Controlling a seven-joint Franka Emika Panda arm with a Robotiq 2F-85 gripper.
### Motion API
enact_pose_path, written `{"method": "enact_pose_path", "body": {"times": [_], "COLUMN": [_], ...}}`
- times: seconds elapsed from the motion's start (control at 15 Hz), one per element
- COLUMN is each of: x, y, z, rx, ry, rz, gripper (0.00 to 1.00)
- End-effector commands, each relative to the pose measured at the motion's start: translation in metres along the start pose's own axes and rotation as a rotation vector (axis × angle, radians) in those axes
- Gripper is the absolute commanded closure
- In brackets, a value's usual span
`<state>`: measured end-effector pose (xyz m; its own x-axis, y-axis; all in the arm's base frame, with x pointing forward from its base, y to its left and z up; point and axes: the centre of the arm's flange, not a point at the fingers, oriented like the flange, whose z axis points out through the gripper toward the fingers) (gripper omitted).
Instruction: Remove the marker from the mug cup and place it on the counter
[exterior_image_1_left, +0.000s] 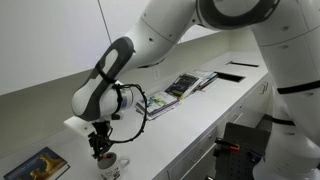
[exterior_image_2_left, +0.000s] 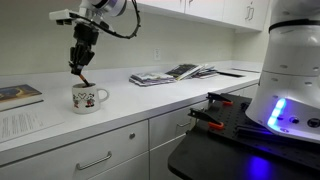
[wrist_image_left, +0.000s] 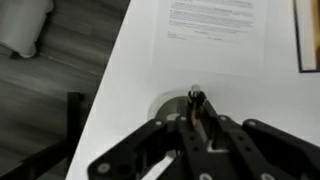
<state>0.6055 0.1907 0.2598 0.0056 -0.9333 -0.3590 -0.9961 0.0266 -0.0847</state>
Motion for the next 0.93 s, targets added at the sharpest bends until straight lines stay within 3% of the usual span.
{"method": "enact_pose_path", "body": {"times": [0.0,0.13,0.4,0.87], "x": [-0.005,-0.003,0.039,0.101], "y": [0.037,0.053,0.075,0.089], "z": [-0.041,-0.062,-0.084,-0.035], "rx": [0.013,0.033,0.048,-0.092], "ry": [-0.029,0.017,0.27,0.598], "rz": [-0.033,-0.032,-0.111,-0.482], "gripper": [0.95,0.95,0.95,0.95]}}
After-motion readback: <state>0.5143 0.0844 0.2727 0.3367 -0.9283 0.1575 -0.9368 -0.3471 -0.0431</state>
